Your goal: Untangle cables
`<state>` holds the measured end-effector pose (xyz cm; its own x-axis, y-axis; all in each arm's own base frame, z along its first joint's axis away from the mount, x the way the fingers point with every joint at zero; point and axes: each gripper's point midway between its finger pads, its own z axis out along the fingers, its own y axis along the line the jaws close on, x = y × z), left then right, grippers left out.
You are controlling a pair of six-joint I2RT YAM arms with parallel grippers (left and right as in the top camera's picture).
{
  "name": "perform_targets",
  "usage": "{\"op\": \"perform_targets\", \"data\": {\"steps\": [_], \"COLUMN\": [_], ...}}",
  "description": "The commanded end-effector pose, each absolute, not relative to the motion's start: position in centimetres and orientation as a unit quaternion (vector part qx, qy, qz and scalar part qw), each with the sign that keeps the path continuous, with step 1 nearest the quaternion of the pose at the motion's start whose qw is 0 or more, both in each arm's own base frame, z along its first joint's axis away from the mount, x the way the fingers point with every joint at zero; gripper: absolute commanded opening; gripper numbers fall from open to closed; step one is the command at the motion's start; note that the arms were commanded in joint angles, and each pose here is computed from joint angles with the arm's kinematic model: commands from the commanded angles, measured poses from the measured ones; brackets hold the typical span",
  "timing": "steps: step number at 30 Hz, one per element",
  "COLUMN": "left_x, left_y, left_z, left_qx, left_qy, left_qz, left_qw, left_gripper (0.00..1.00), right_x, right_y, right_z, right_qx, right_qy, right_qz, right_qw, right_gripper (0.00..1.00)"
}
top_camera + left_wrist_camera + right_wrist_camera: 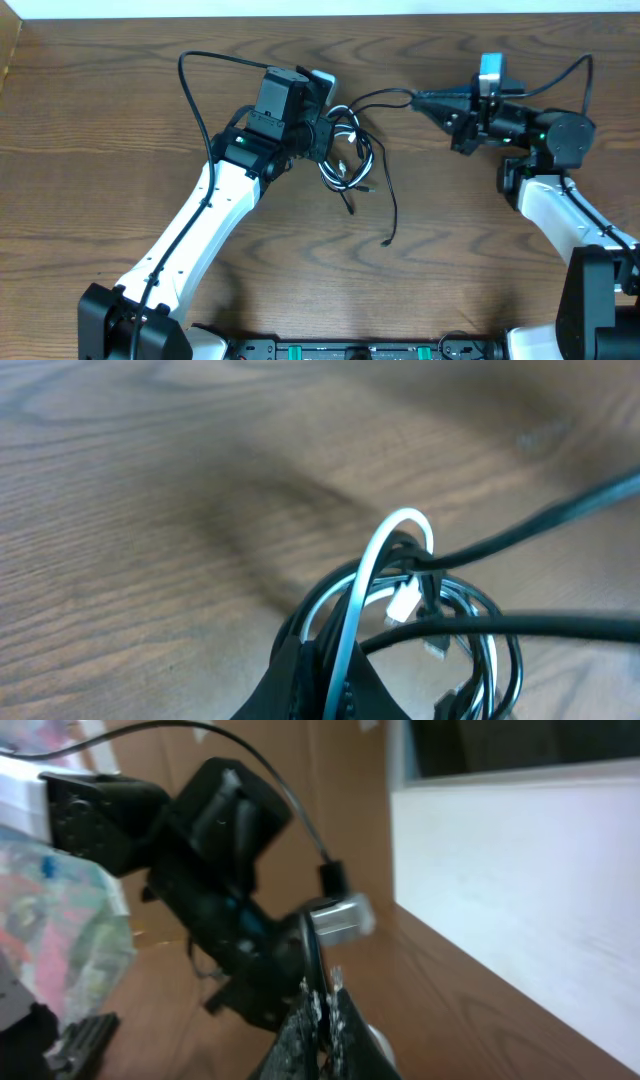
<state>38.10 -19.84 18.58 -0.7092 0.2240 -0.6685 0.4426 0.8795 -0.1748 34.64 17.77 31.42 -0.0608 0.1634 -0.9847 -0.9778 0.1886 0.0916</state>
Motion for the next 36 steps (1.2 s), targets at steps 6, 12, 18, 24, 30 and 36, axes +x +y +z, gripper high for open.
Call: {"op": "perform_targets", "data": {"steps": [6,12,18,24,30,36], "left_x": [41.1,41.4,41.2,40.4,38.6,37.9], "left_y": [-18.6,-18.4,-18.4,-19.6,-23.0,-25.2], "left_z": [21.7,22.0,21.7,21.6,21.7,22.5], "left_qx": [0.023,0.013,0.031,0.142,0.287,0.326], "left_qy": [0.9,0.898,0.9,0.891,0.853,0.83], "left_qz": [-0.19,-0.187,-0.179,-0.163,-0.15,-0.153], "left_qw": [0.392,0.399,0.397,0.4,0.409,0.426], "left_gripper": [0.07,0.07,0.07,0.07,0.07,0.07], "right_x": [31.7,31.1,34.1,37.4,38.4,41.2], "right_y": [21.0,21.6,21.3,20.7,20.6,19.5], "right_z": [33.3,33.5,32.7,31.3,30.6,27.5], "right_qx": [-0.434,-0.445,-0.374,-0.277,-0.246,-0.159], "right_qy": [0.469,0.456,0.508,0.573,0.594,0.66], "right_qz": [0.52,0.52,0.527,0.532,0.53,0.507], "right_qw": [0.568,0.569,0.57,0.558,0.553,0.532], "right_gripper": [0.01,0.01,0.5,0.7,0.64,0.54]}}
